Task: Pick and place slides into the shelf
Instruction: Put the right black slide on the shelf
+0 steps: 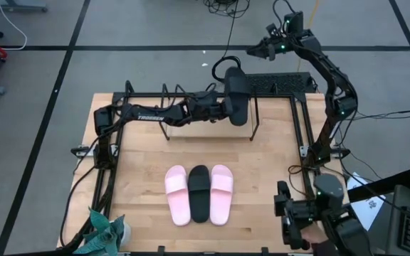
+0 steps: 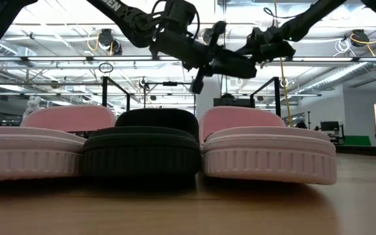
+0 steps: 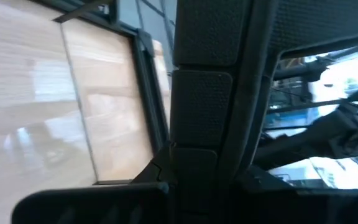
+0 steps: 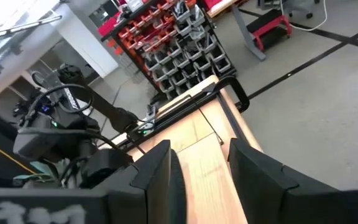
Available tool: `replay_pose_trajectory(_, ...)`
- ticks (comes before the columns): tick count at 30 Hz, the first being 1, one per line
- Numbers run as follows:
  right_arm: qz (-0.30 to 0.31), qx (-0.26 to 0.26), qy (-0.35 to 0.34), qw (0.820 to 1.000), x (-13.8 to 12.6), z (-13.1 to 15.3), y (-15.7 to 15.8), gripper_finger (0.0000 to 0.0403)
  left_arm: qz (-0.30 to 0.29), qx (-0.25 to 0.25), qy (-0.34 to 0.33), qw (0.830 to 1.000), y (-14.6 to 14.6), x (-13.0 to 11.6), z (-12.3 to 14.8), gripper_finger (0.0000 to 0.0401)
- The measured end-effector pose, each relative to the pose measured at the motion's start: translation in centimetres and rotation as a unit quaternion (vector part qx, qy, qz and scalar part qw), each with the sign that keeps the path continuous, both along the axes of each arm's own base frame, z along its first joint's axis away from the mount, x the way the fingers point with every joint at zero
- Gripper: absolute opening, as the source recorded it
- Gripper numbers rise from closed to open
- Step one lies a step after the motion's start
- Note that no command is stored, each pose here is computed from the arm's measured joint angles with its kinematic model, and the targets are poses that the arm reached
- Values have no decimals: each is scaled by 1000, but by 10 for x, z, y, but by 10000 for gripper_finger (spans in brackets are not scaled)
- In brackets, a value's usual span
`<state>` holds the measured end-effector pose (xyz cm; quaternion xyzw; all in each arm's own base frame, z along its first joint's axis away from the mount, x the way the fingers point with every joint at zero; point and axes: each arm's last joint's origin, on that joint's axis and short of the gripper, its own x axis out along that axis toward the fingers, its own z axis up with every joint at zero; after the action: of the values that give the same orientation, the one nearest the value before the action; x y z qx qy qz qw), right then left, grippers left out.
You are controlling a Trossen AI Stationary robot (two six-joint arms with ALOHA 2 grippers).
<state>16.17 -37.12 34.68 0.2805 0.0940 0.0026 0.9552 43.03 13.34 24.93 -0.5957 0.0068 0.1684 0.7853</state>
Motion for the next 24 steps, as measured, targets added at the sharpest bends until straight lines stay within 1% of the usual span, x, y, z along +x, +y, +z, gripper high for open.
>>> replay_pose_trajectory(7, 20, -14, 2, 1000, 14, -4, 4, 155, -1, 2, -3, 1000, 6, -2, 1, 46)
replay_pose_trajectory(10, 25, -24, 2, 999, 17, -4, 6, 155, -6, 18, -28, 999, 7, -1, 6, 46)
replay_pose_trajectory(13, 13, -29, 10, 999, 17, -5, 5, 155, -14, 28, -51, 998, 7, -1, 11, 46)
replay_pose_trajectory(24, 25, -3, 9, 1000, 14, -7, 7, 155, -23, 29, -50, 998, 8, -1, 11, 46)
